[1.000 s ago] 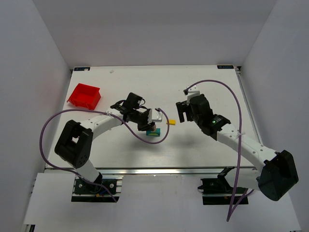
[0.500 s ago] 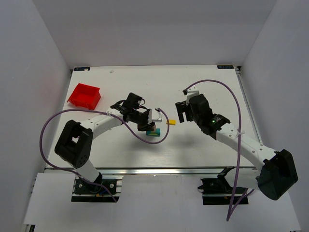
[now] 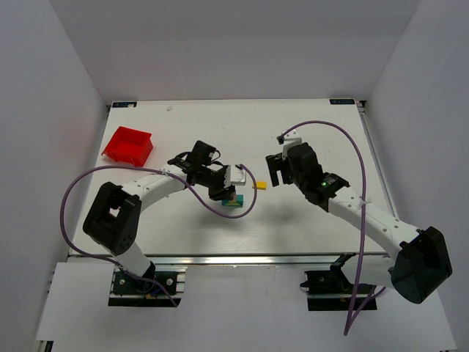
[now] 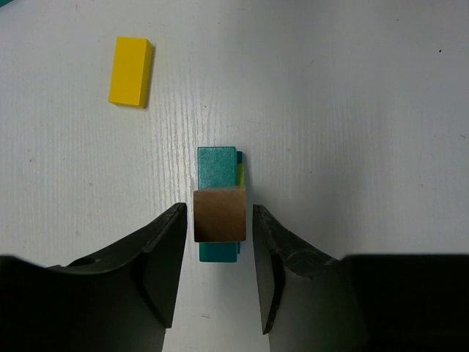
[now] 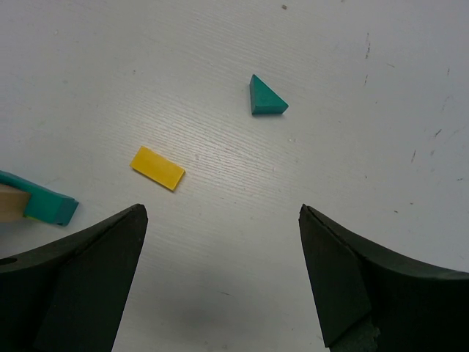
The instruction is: Build the wood block tower
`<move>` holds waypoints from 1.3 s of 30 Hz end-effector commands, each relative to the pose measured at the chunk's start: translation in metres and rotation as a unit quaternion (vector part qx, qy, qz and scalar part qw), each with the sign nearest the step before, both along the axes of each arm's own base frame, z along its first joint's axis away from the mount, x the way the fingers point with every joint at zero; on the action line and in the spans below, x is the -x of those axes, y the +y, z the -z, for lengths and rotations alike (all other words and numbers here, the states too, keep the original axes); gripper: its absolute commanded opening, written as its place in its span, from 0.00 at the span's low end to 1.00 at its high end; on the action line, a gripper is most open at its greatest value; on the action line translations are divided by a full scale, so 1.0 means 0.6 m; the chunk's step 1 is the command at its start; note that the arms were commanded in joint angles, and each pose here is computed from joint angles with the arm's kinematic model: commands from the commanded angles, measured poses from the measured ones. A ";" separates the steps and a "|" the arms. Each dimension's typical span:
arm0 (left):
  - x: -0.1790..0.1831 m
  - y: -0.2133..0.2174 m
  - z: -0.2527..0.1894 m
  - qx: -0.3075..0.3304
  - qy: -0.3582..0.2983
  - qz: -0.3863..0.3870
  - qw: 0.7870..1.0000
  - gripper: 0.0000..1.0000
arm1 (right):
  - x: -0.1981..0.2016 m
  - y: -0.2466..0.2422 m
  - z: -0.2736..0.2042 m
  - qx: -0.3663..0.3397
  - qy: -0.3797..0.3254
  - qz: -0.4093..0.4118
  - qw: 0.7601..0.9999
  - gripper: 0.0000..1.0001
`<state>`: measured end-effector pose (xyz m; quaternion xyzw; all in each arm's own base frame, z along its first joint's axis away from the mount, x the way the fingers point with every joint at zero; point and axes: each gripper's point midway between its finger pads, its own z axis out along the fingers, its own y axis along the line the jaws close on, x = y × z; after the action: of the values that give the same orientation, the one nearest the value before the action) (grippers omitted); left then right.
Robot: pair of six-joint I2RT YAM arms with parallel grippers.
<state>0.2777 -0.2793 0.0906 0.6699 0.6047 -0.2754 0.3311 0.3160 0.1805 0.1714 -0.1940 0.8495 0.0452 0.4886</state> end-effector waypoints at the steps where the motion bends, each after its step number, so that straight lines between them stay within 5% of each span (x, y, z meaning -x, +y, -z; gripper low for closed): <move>1: 0.000 0.001 -0.010 0.004 -0.001 0.003 1.000 0.52 | -0.014 0.013 -0.037 -0.018 -0.023 -0.005 1.000 0.89; 39: -0.012 0.002 -0.009 -0.001 -0.024 -0.016 1.000 0.58 | -0.015 0.014 -0.042 -0.020 -0.026 -0.005 0.999 0.89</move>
<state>0.2907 -0.2777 0.0911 0.6628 0.6169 -0.2485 0.3442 0.3153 0.1823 0.1717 -0.1963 0.8492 0.0499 0.4877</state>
